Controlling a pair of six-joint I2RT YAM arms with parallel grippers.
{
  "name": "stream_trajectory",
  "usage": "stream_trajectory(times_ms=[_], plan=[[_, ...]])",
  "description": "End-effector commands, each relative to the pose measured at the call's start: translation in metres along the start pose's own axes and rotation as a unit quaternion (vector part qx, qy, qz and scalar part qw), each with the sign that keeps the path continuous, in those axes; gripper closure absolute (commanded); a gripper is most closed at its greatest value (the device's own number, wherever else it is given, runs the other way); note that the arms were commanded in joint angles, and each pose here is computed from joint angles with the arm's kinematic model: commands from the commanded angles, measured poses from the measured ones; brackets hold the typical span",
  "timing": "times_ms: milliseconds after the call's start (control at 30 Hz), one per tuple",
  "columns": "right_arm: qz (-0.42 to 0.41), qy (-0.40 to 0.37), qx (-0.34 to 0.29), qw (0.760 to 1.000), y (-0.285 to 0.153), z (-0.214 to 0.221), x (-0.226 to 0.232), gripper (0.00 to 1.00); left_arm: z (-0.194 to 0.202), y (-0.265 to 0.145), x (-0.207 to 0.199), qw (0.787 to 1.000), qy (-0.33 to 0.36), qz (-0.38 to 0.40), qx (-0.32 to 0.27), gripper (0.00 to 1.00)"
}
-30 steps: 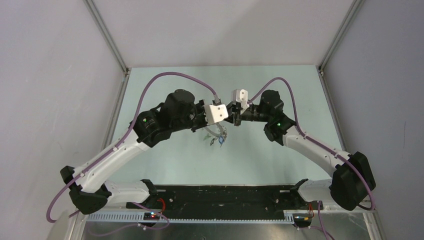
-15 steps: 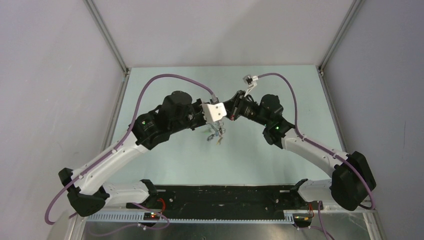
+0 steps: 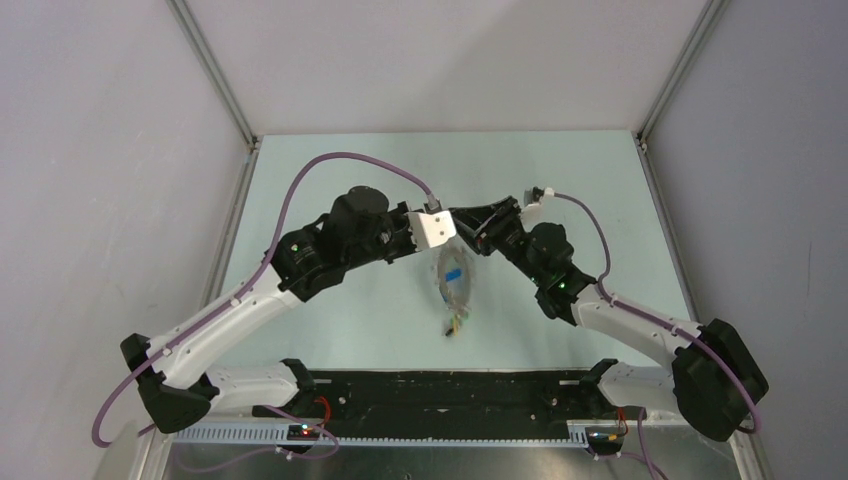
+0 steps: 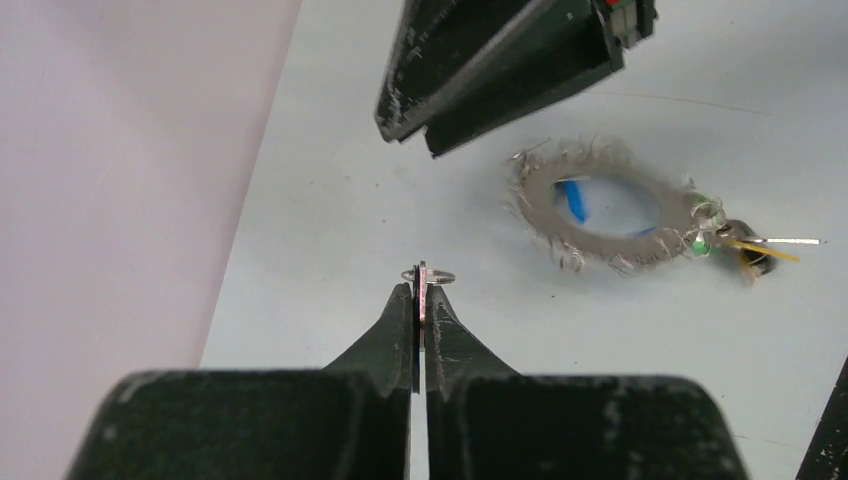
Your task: Remove the keys from the keyring
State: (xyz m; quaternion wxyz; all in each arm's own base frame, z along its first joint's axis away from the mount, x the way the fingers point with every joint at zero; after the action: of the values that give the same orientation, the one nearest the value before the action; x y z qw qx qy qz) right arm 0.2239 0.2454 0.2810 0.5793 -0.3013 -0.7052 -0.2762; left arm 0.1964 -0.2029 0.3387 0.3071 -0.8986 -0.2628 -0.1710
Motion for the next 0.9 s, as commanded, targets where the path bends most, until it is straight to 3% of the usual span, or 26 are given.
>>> stream_trajectory(times_ms=[0, 33, 133, 367, 500, 600, 633, 733, 767, 800, 833, 867], plan=[[-0.094, -0.119, -0.011, 0.988, -0.006, -0.019, 0.043, 0.56, -0.013, -0.009, 0.006, 0.999, 0.0, -0.009, -0.045, 1.0], [-0.086, -0.135, -0.015, 0.987, -0.007, -0.024, 0.039, 0.62, -0.013, -0.009, 0.006, 0.999, -0.003, -0.008, -0.048, 1.0], [-0.08, -0.215, -0.027, 0.973, -0.013, -0.042, 0.034, 0.66, -0.01, -0.005, 0.008, 0.999, -0.013, -0.008, -0.046, 1.0], [0.038, -0.391, -0.051, 0.918, -0.042, -0.071, 0.009, 0.53, -0.001, 0.011, 0.026, 0.986, -0.158, -0.005, -0.047, 1.0], [0.136, -0.427, -0.098, 0.889, -0.065, -0.09, -0.003, 0.47, 0.005, 0.04, 0.02, 0.977, -0.208, 0.037, -0.026, 1.0], [0.208, -0.442, -0.136, 0.862, -0.085, -0.102, -0.007, 0.46, -0.01, 0.072, 0.021, 0.955, -0.288, 0.068, -0.026, 1.0], [0.229, -0.445, -0.167, 0.849, -0.093, -0.109, -0.004, 0.47, -0.004, 0.099, 0.015, 0.946, -0.312, 0.093, -0.002, 1.0], [0.294, -0.438, -0.221, 0.821, -0.115, -0.121, 0.0, 0.5, -0.028, 0.146, 0.024, 0.905, -0.41, 0.113, -0.003, 1.0], [0.296, -0.438, -0.232, 0.817, -0.12, -0.123, 0.007, 0.51, -0.019, 0.178, 0.018, 0.892, -0.432, 0.131, 0.019, 1.0], [0.312, -0.439, -0.24, 0.808, -0.126, -0.125, 0.006, 0.51, -0.037, 0.188, 0.028, 0.882, -0.451, 0.135, -0.004, 1.0], [0.31, -0.437, -0.249, 0.806, -0.131, -0.126, 0.011, 0.52, -0.023, 0.224, 0.021, 0.872, -0.467, 0.146, 0.021, 1.0], [0.312, -0.435, -0.258, 0.804, -0.138, -0.126, 0.014, 0.52, -0.046, 0.231, 0.036, 0.866, -0.478, 0.142, -0.014, 1.0]])
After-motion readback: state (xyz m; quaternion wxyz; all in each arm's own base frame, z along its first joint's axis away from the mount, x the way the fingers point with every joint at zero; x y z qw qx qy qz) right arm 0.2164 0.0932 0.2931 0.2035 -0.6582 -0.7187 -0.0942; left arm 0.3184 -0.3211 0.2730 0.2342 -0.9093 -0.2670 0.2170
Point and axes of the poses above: each gripper's point midway between its finger pads, its own y axis out along the fingers, its own x axis along the line the jaws close on, z = x × y, the point moved 8 cm from there along -y, back along the fingers, and after that the axes turned 4 degrees about -y, right-handed, at the moved point
